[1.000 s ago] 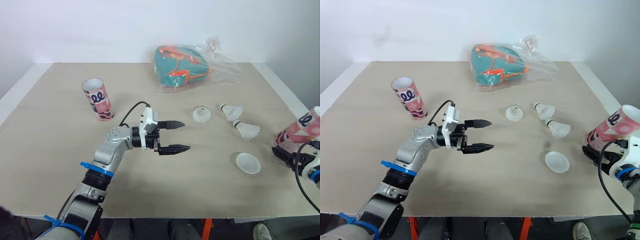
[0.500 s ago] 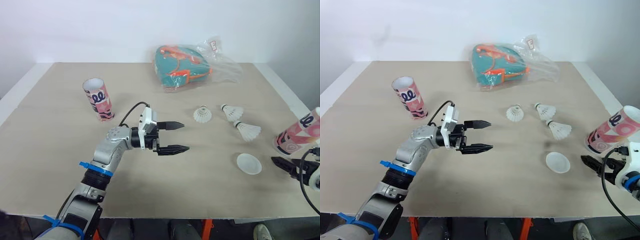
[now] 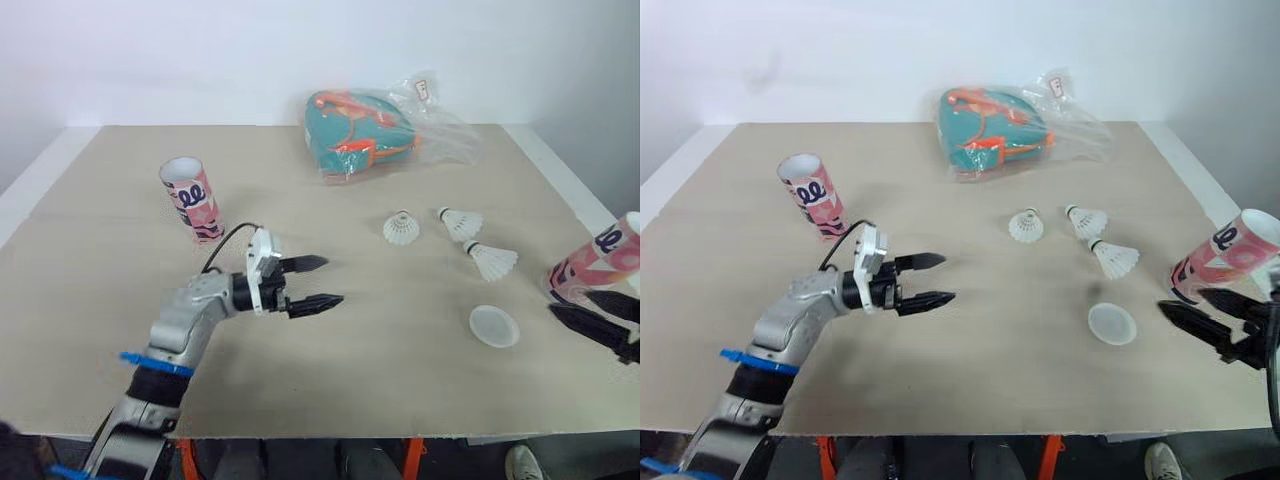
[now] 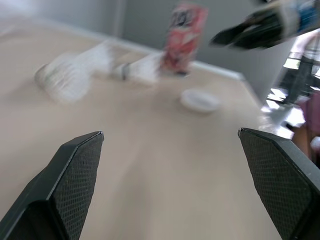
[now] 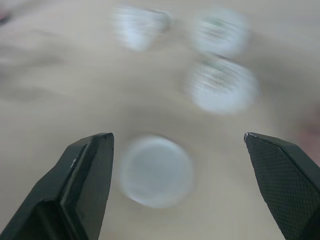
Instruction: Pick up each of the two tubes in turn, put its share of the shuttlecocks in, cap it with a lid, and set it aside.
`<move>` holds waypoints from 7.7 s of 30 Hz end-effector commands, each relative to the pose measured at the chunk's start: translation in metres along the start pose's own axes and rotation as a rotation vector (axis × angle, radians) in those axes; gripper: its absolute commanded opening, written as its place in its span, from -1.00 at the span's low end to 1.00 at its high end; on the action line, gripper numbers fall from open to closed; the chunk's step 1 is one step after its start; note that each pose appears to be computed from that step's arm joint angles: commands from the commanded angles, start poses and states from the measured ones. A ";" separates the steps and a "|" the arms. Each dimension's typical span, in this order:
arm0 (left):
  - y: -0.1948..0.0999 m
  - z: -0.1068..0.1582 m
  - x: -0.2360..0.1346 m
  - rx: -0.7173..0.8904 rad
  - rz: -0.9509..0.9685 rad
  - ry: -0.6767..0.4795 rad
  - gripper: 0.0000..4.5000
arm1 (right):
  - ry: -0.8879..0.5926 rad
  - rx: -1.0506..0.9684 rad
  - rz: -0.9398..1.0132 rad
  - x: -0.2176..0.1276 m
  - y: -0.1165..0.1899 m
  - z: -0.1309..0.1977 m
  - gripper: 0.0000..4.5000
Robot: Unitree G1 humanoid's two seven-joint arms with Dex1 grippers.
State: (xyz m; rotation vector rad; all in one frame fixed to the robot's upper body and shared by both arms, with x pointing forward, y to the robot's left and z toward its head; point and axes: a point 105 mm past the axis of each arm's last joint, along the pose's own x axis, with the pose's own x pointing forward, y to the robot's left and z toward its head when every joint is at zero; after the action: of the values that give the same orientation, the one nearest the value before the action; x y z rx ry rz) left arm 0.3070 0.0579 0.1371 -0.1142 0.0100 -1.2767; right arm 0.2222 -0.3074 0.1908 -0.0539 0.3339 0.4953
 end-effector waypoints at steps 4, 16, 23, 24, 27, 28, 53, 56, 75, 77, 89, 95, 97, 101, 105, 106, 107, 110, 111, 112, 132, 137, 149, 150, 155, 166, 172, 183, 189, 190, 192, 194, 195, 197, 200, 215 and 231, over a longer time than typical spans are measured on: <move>0.015 0.029 -0.031 -0.021 0.296 -0.124 1.00 | -0.114 -0.138 0.259 0.050 0.063 0.040 0.98; 0.043 0.004 -0.093 -0.078 0.840 -0.136 1.00 | -0.268 -0.225 0.477 0.138 0.123 0.063 0.98; 0.080 0.006 -0.130 0.035 1.109 -0.142 1.00 | -0.282 -0.239 0.554 0.160 0.148 0.051 0.98; 0.083 0.008 -0.132 0.046 1.121 -0.147 1.00 | -0.285 -0.243 0.559 0.161 0.150 0.051 0.98; 0.091 0.012 -0.132 0.078 1.137 -0.151 1.00 | -0.289 -0.249 0.559 0.165 0.154 0.049 0.98; 0.093 0.012 -0.132 0.082 1.135 -0.150 1.00 | -0.289 -0.248 0.557 0.166 0.155 0.049 0.98; 0.173 0.017 -0.099 0.182 1.164 -0.027 1.00 | -0.337 -0.241 0.385 0.133 0.138 0.055 0.98; 0.179 0.021 -0.095 0.179 1.173 -0.030 1.00 | -0.333 -0.242 0.373 0.132 0.137 0.055 0.98; 0.185 0.023 -0.094 0.182 1.172 -0.027 0.32 | -0.322 -0.241 0.345 0.129 0.132 0.055 1.00; 0.184 0.027 -0.094 0.215 1.152 -0.029 0.32 | -0.306 -0.230 0.312 0.132 0.126 0.052 1.00; 0.114 0.053 -0.052 0.433 0.379 0.055 0.32 | -0.237 -0.173 -0.030 0.166 0.085 0.028 1.00; 0.079 0.034 -0.058 0.588 0.030 0.318 0.32 | -0.234 -0.186 -0.108 0.191 0.074 0.026 1.00; 0.077 0.035 -0.062 0.568 -0.011 0.336 0.32 | -0.229 -0.172 -0.120 0.200 0.070 0.023 1.00; 0.073 0.035 -0.069 0.533 -0.085 0.393 0.32 | -0.197 -0.194 -0.162 0.219 0.059 0.014 1.00; 0.069 0.024 -0.087 0.502 -0.171 0.575 0.32 | -0.209 -0.114 -0.274 0.233 0.033 0.019 1.00; 0.067 0.023 -0.093 0.478 -0.191 0.613 0.32 | -0.224 -0.061 -0.303 0.236 0.024 0.021 1.00; 0.064 0.022 -0.098 0.460 -0.205 0.638 0.32 | -0.234 -0.025 -0.323 0.238 0.017 0.021 1.00; 0.060 0.024 -0.103 0.449 -0.220 0.667 0.32 | -0.216 -0.025 -0.359 0.245 0.006 0.017 1.00; 0.059 0.024 -0.103 0.450 -0.224 0.674 0.32 | -0.214 -0.027 -0.357 0.247 0.006 0.017 1.00; 0.058 0.023 -0.104 0.455 -0.227 0.687 0.32 | -0.211 -0.028 -0.355 0.249 0.006 0.015 1.00; 0.051 0.011 -0.112 0.450 -0.266 0.775 0.32 | -0.254 0.007 -0.356 0.252 0.003 0.008 -0.96; 0.046 0.005 -0.112 0.435 -0.303 0.806 0.32 | -0.382 0.032 -0.167 0.239 0.031 0.039 -0.96; 0.033 -0.017 -0.105 0.342 -0.403 0.816 0.32 | -0.403 -0.493 0.720 0.138 0.183 0.087 -0.96; 0.032 -0.018 -0.104 0.338 -0.406 0.813 0.32 | -0.416 -0.524 0.722 0.137 0.186 0.093 -0.96; 0.033 -0.020 -0.101 0.336 -0.415 0.818 0.32 | -0.392 -0.607 0.740 0.149 0.200 0.097 -0.96; 0.032 -0.020 -0.100 0.330 -0.419 0.832 0.32 | -0.310 -0.780 0.893 0.160 0.232 0.090 -0.96; 0.030 -0.020 -0.099 0.326 -0.419 0.821 0.32 | -0.303 -0.666 0.983 0.155 0.239 0.105 -0.35; 0.026 -0.023 -0.097 0.320 -0.423 0.805 0.32 | -0.325 -0.472 0.846 0.126 0.192 0.116 0.87; 0.023 -0.028 -0.102 0.302 -0.422 0.807 0.32 | -0.329 -0.348 0.375 0.089 0.094 0.100 0.87; 0.022 -0.029 -0.102 0.301 -0.423 0.808 0.32 | -0.322 -0.334 0.313 0.080 0.081 0.096 0.87; 0.022 -0.030 -0.103 0.302 -0.427 0.813 0.32 | -0.294 -0.326 0.215 0.063 0.061 0.087 0.87; 0.022 -0.030 -0.103 0.305 -0.430 0.814 0.32 | -0.259 -0.318 0.164 0.053 0.051 0.079 0.87; 0.022 -0.029 -0.102 0.307 -0.431 0.814 0.32 | -0.240 -0.300 0.135 0.047 0.044 0.074 0.87; 0.021 -0.029 -0.101 0.311 -0.435 0.811 0.32 | -0.203 -0.245 0.084 0.037 0.029 0.062 0.87; 0.020 -0.029 -0.100 0.315 -0.440 0.805 0.32 | -0.133 -0.159 0.022 0.028 0.010 0.035 0.87; 0.019 -0.028 -0.098 0.315 -0.441 0.800 0.32 | -0.121 0.078 -0.114 0.044 -0.039 -0.010 0.87; 0.018 -0.029 -0.099 0.304 -0.427 0.790 0.32 | -0.108 0.123 -0.124 0.083 -0.049 -0.016 0.87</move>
State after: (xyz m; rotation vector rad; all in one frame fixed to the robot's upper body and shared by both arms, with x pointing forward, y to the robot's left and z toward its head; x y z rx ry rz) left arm 0.3040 0.1602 0.1202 0.7067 0.4219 -1.6039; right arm 0.3052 -0.3126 0.1401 0.0964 0.2807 0.3660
